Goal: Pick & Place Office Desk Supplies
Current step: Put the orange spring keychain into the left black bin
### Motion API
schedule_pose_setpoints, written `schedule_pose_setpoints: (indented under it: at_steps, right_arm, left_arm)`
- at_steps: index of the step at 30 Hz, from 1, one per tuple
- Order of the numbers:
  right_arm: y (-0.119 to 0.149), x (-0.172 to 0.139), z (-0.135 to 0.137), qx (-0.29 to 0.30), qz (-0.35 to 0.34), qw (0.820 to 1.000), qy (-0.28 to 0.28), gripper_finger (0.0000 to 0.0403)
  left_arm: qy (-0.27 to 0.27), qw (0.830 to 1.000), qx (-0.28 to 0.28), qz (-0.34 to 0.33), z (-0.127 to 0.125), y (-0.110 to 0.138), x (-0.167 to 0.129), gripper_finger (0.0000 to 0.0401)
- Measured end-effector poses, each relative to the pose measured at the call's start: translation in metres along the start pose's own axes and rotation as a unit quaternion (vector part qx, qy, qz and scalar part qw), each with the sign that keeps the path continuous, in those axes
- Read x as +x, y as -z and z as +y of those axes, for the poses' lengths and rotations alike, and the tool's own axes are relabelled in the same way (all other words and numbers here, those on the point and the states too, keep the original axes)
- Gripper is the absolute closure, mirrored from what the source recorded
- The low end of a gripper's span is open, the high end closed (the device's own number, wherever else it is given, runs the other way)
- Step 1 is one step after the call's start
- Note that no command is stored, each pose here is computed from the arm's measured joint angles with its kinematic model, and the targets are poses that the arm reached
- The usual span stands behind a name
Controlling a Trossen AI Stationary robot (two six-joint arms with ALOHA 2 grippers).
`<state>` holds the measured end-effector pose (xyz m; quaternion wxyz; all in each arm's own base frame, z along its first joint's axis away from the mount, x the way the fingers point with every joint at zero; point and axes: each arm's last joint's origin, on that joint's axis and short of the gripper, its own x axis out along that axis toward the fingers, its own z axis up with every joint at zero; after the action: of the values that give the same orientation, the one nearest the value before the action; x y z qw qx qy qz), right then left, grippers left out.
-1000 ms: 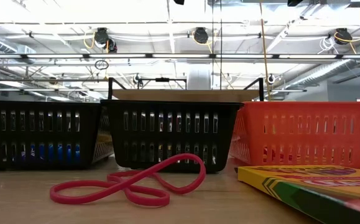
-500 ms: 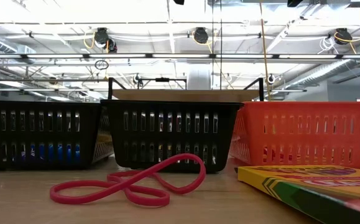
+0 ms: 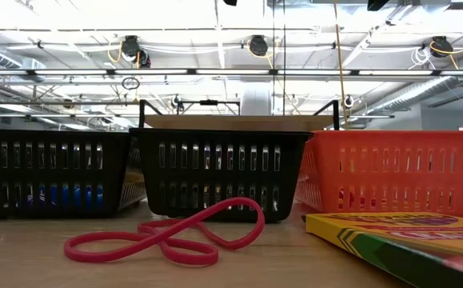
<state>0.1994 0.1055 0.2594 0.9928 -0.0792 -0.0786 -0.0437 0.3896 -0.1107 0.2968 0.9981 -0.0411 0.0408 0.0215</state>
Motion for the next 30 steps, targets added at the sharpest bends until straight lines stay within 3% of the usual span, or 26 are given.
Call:
schedule_pose_setpoints:
  at_steps: [18,30]
  right_arm:
    - [0.0,0.0,-0.002,0.005,0.004,1.0,0.026,0.0403]
    - [0.001,0.0,-0.001,0.01,0.01,1.0,0.023,0.0403]
  left_arm:
    - [0.021,1.0,-0.008,0.002,-0.001,0.0,0.0,0.0279]
    - [0.004,1.0,-0.02,-0.009,0.013,0.02,0.022,0.0279]
